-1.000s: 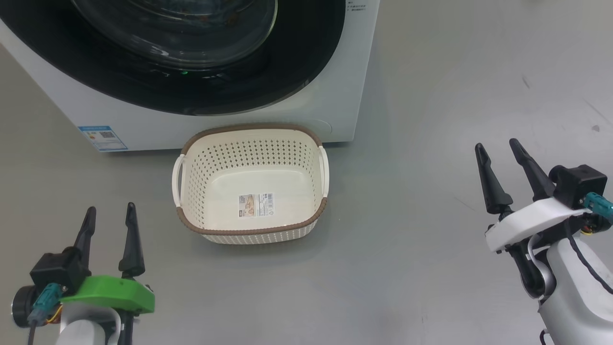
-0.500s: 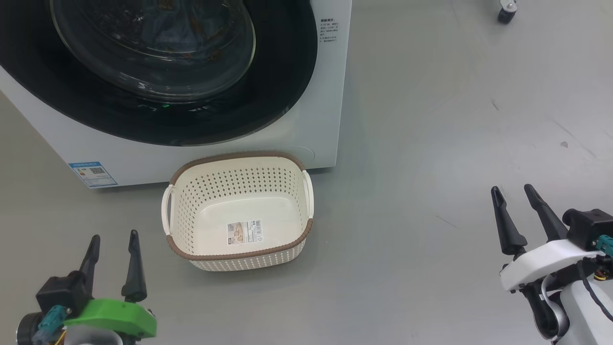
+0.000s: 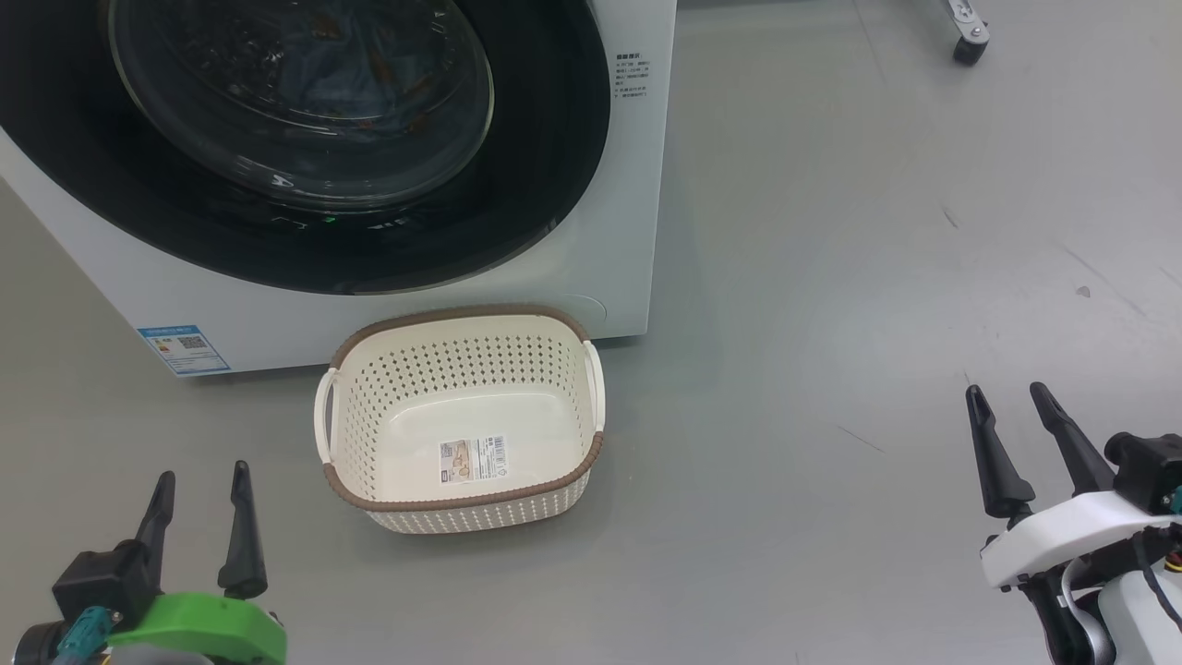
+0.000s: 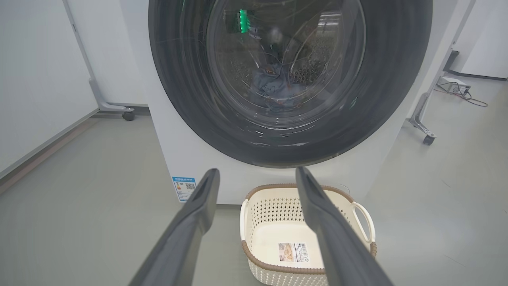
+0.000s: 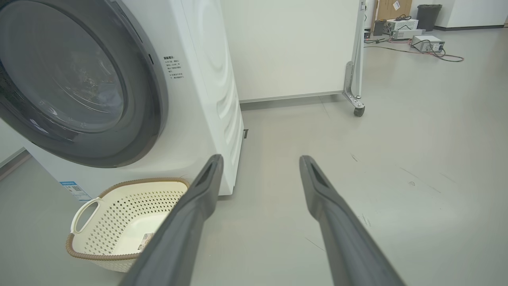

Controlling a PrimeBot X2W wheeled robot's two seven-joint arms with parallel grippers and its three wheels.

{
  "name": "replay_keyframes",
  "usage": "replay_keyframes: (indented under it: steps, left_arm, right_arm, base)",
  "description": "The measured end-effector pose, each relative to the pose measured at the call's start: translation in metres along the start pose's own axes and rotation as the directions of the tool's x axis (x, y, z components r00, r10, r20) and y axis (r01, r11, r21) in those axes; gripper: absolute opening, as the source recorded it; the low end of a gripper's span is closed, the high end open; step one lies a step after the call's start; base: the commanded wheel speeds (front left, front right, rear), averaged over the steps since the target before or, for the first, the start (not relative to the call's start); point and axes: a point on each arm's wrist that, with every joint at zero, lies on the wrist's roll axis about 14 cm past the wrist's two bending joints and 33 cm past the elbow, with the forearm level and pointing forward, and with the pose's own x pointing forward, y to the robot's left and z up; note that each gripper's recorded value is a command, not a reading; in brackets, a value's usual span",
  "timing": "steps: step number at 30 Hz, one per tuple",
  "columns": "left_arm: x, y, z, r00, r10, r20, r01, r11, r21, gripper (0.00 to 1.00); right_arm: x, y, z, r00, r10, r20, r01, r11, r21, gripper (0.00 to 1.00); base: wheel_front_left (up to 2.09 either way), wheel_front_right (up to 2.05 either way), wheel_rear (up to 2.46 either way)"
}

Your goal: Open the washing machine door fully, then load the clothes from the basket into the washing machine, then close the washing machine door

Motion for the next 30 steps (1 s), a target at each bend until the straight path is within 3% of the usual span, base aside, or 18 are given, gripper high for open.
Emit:
replay_keyframes:
  steps: [21,22,30]
  left_arm:
    - [0.000,0.000,0.003,1.000,0.001,0.009,0.000,1.000,-0.009,1.00]
    - [0.000,0.001,0.003,1.000,0.004,0.011,-0.004,1.000,-0.014,0.00]
    - [-0.007,-0.001,-0.018,0.998,0.021,-0.051,-0.024,0.998,-0.059,0.00]
  right_arm:
    - [-0.007,-0.004,-0.002,1.000,-0.015,-0.003,0.015,1.000,-0.008,1.00]
    - [-0.007,-0.004,-0.002,1.000,-0.013,-0.001,0.013,1.000,-0.008,0.00]
    - [-0.014,0.005,-0.025,0.998,-0.024,-0.057,0.027,0.998,0.056,0.00]
  base:
    - [0.00,0.00,0.00]
    - [0.00,0.00,0.00]
    - [0.00,0.00,0.00]
